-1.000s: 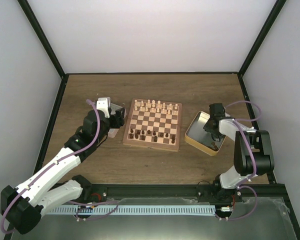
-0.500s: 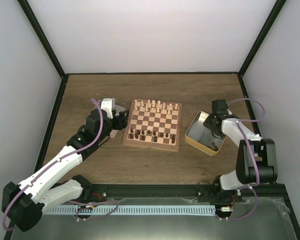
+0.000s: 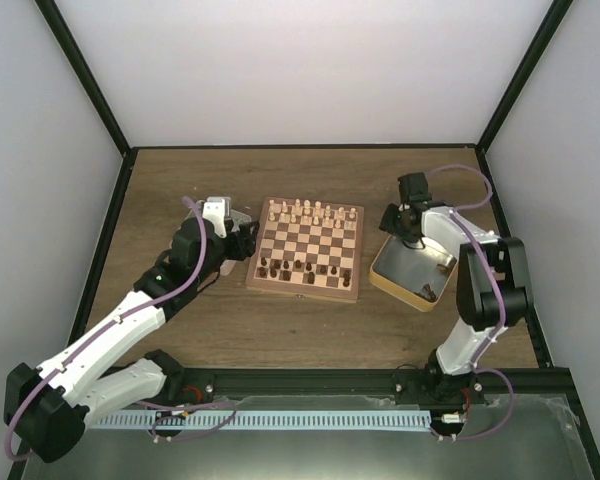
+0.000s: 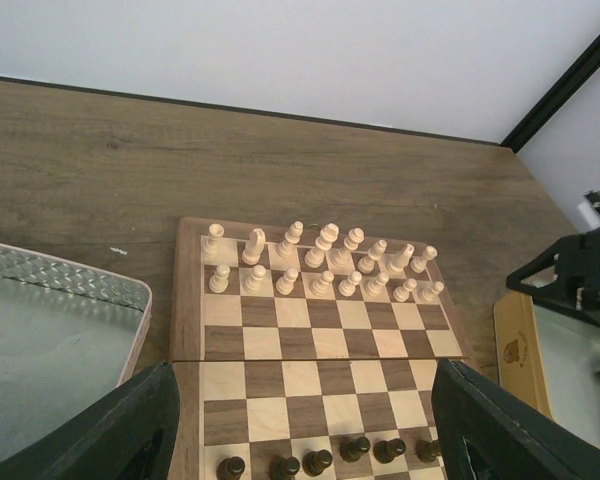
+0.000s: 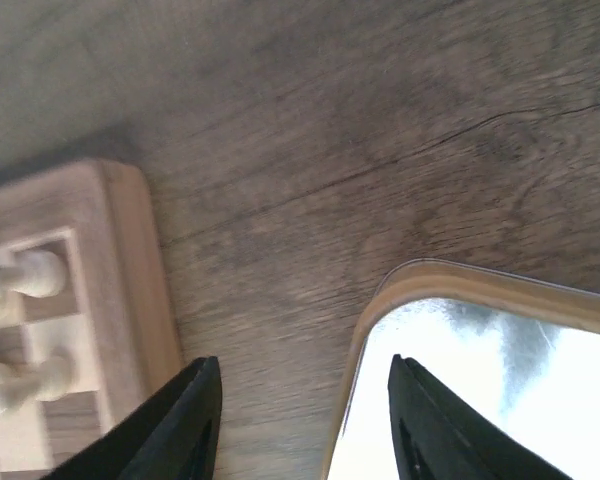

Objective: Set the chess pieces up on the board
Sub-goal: Adjust the storage box at the center of the board, then pick up the chess piece from the storage box, then place the chess piece on the chessboard.

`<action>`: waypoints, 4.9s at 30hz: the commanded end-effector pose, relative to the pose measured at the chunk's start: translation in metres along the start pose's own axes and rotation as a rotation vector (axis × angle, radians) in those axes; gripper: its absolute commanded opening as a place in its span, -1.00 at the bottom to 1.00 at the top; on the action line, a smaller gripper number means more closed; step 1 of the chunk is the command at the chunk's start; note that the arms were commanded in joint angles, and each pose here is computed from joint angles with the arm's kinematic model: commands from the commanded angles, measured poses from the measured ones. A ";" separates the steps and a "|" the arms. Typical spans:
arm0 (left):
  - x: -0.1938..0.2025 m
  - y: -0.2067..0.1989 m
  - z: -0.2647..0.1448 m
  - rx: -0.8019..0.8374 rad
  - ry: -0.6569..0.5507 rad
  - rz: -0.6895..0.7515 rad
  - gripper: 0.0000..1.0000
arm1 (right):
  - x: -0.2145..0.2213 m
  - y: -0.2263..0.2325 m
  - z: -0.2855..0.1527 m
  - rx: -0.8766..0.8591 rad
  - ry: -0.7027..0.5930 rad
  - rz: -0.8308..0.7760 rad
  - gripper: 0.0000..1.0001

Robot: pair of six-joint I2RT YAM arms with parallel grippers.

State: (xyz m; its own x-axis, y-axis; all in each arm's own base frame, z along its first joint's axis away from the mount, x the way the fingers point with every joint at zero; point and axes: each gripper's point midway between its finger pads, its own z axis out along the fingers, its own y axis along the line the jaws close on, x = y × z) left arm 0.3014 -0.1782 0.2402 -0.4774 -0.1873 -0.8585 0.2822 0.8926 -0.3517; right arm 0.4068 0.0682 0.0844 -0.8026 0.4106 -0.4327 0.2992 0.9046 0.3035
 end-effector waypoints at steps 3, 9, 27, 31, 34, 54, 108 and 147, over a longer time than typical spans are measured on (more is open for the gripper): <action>-0.006 0.000 0.001 -0.003 -0.017 0.009 0.42 | 0.009 -0.006 0.015 0.078 0.055 -0.066 -0.33; -0.004 -0.001 0.003 -0.002 -0.010 0.010 0.42 | 0.002 0.001 0.018 0.049 0.031 -0.246 -0.88; -0.002 0.000 0.006 -0.003 -0.001 0.008 0.42 | 0.061 0.020 -0.007 -0.138 0.168 -0.408 -0.78; -0.003 0.000 0.005 -0.005 -0.004 0.008 0.42 | 0.033 0.014 -0.028 -0.060 0.043 -0.309 -0.23; -0.002 0.000 0.005 -0.007 -0.003 0.008 0.42 | 0.004 0.003 -0.053 0.025 -0.115 -0.179 -0.08; -0.002 0.002 0.004 -0.013 -0.005 0.011 0.43 | 0.006 -0.155 -0.022 0.420 -0.202 0.565 -0.31; 0.002 -0.001 0.006 0.008 0.009 0.007 0.43 | 0.013 -0.141 0.005 0.317 -0.125 0.445 -0.91; -0.018 -0.131 -0.007 0.703 0.227 -0.474 -0.07 | 0.133 0.245 -0.227 -1.454 0.098 -0.958 -0.93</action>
State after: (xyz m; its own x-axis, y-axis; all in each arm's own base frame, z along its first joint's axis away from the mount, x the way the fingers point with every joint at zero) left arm 0.2692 -0.2832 0.3021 -0.7815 -0.3234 -0.5335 0.4402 0.3201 -0.8389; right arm 0.2603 0.3129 0.2799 -0.4894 -0.2162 -0.8449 -0.8653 -0.0003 0.5013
